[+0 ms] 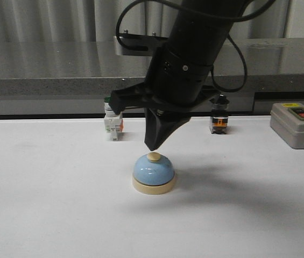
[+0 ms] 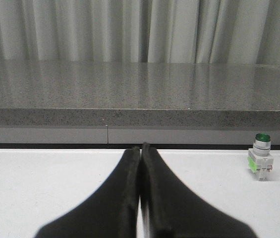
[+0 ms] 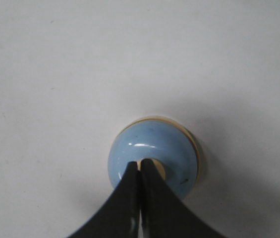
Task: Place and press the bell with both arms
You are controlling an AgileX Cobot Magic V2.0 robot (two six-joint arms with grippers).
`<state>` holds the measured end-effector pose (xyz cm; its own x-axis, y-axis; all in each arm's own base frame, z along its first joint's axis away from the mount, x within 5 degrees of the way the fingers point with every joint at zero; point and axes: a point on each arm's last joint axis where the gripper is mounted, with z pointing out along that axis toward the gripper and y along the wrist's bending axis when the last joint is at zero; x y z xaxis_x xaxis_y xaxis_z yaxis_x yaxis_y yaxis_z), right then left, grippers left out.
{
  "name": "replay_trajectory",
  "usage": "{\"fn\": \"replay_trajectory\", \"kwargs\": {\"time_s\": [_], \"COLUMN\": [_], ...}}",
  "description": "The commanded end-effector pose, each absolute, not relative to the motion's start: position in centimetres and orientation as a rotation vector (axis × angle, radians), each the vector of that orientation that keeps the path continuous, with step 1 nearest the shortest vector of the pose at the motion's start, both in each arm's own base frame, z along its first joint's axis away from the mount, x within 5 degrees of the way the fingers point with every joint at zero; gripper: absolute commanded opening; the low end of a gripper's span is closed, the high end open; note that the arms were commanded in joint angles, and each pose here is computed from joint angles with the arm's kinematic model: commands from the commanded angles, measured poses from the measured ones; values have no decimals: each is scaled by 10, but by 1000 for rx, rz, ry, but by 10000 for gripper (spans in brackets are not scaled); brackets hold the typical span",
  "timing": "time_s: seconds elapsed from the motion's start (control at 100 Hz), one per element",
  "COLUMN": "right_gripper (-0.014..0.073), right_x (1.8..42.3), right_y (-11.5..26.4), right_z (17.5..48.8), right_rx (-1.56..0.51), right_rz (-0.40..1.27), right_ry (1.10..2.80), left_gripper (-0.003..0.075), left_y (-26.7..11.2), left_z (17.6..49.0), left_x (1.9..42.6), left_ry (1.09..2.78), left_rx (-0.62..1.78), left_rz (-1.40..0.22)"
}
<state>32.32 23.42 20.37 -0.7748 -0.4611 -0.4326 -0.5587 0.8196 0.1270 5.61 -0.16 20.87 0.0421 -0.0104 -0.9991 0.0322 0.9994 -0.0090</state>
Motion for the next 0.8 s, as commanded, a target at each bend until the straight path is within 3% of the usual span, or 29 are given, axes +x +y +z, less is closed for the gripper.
{"fn": "replay_trajectory", "kwargs": {"time_s": [0.0, 0.37, 0.79], "right_gripper": [-59, -59, -59], "right_x": [326, 326, 314], "right_y": [237, 237, 208], "right_z": [228, 217, 297], "right_rx": [-745, -760, -692], "right_rz": [385, 376, 376], "right_ry": [2530, 2582, 2379], "left_gripper": [-19, -20, -19], "left_y": [-2, -2, -2], "left_z": [204, 204, 204], "left_x": [55, 55, 55], "left_ry": [1458, 1458, 1458], "left_rx": [17, 17, 17], "left_rz": [-42, -42, -42]}}
